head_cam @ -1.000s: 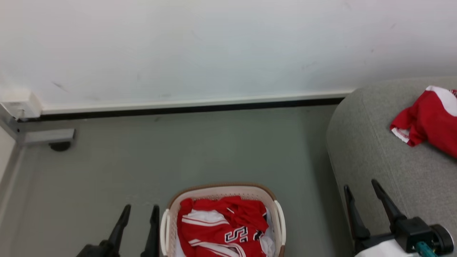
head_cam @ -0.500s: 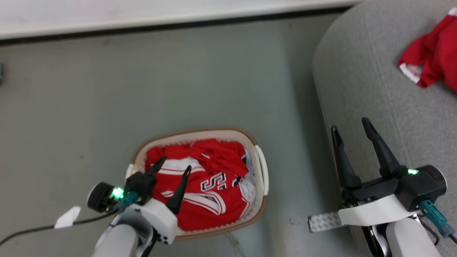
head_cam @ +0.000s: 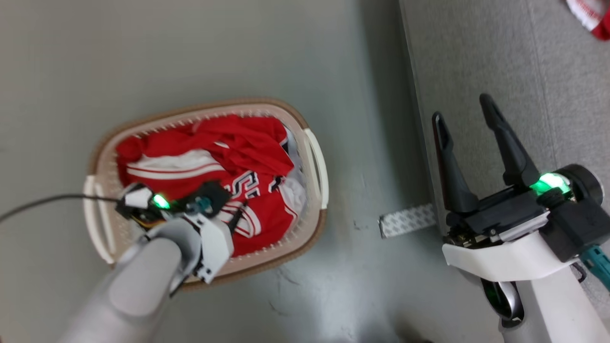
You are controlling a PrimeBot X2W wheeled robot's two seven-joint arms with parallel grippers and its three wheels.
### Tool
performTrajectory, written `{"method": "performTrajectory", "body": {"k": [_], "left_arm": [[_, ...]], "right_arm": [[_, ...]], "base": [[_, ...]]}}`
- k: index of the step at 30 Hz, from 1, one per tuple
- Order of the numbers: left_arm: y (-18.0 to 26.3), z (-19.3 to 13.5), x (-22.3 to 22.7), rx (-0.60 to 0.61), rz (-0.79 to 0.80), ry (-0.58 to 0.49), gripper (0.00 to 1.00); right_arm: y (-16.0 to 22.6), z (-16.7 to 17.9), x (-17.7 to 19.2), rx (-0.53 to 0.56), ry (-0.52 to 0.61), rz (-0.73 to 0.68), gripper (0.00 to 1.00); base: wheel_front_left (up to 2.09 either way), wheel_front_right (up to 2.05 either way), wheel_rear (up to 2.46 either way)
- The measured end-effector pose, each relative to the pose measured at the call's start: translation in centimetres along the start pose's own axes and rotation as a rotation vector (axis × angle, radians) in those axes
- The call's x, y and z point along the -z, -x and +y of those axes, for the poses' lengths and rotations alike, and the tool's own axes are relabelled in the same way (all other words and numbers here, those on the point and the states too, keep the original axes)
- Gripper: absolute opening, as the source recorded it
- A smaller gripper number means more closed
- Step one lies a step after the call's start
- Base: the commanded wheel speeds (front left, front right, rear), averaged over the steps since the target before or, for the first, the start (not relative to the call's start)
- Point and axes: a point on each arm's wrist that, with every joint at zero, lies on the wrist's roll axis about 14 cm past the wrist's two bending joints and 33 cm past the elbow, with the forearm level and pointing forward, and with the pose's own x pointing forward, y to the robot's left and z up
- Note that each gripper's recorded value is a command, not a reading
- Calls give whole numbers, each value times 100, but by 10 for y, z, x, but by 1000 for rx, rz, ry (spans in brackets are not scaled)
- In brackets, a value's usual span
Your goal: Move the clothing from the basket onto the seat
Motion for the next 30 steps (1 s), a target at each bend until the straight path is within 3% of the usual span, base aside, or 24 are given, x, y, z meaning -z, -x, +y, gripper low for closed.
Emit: {"method": "performTrajectory", "body": {"k": [9, 17, 18, 19, 20, 30], "left_arm": [[-50, -11, 41, 118, 94, -26, 100], [-56, -7, 64, 123, 139, -12, 100], [-54, -5, 67, 119, 142, -7, 75], [-53, -4, 69, 114, 142, 3, 44], [-52, -3, 71, 111, 143, 11, 0], [-50, -4, 48, 96, 38, 86, 0]], "right_arm": [[-3, -22, 32, 49, 29, 59, 100], [6, -22, 57, 60, 34, 120, 100], [6, -20, 60, 56, 33, 125, 100], [7, -19, 61, 54, 32, 128, 100], [7, -18, 63, 51, 30, 129, 100], [0, -14, 58, 36, 24, 106, 100]], "base": [[0, 0, 0], [8, 8, 8], [11, 11, 11], [8, 8, 8], [4, 4, 4], [0, 0, 0]]}}
